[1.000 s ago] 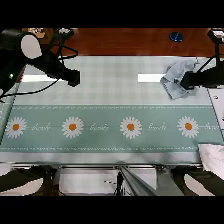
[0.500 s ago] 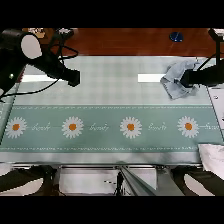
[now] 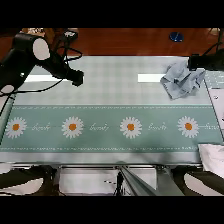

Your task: Fold the shirts.

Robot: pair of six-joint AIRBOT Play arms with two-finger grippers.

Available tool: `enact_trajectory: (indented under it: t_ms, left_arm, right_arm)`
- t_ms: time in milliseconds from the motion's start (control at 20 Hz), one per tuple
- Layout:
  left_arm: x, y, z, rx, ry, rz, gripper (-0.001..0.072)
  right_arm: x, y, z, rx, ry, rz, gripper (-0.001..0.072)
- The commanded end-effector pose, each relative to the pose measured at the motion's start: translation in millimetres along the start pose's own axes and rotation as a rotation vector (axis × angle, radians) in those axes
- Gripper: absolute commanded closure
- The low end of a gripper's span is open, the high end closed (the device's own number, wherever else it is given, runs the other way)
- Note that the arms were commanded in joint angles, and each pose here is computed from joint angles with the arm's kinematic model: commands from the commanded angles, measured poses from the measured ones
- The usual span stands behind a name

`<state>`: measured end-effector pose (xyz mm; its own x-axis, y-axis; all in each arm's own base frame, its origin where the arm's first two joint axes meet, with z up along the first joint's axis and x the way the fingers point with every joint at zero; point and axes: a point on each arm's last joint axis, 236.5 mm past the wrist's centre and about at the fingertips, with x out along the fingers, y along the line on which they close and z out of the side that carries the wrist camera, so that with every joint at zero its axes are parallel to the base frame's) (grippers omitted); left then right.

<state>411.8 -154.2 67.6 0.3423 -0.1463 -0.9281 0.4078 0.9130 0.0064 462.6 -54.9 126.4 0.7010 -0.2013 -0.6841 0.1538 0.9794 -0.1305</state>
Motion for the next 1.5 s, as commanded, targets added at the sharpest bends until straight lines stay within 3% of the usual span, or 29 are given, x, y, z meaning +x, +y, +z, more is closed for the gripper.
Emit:
enact_trajectory:
  t_ms: [0, 300, 750, 800, 900, 1150, 1300, 1450]
  left_arm:
    - [-3.0, 1.0, 10.0, 0.000, -0.033, 0.003, -0.0006]
    - [-40.9, -6.0, 17.3, -0.008, -0.102, -0.020, -0.0006]
    - [-51.3, -25.9, 16.9, -0.026, -0.115, -0.104, -0.0006]
    - [-51.1, -25.8, 16.9, -0.026, -0.115, -0.103, -0.0006]
    - [-50.8, -25.5, 17.2, -0.025, -0.116, -0.102, -0.0005]
    - [-76.0, -25.5, 28.8, -0.021, -0.181, -0.100, -0.0005]
    - [-138.9, -25.2, 54.7, -0.008, -0.342, -0.091, -0.0005]
    - [-231.5, -26.1, 71.0, -0.033, -0.557, -0.090, -0.0005]
  right_arm:
    - [63.1, -37.1, -7.4, 0.105, 0.015, -0.073, 0.0113]
    - [152.0, -72.0, -67.8, 0.425, 0.182, -0.025, 0.0110]
    - [218.8, -55.9, -94.1, 0.637, 0.164, 0.053, 0.0141]
    - [222.1, -51.2, -94.5, 0.662, 0.163, 0.071, 0.0240]
    - [219.8, -42.9, -84.5, 0.662, 0.141, 0.118, 0.0691]
    - [127.5, -46.0, 27.9, 0.398, -0.065, 0.208, 0.0687]
    - [8.8, -51.8, 114.6, 0.238, -0.282, 0.227, 0.0687]
    - [-127.2, -48.3, 180.8, 0.251, -0.556, 0.283, 0.0687]
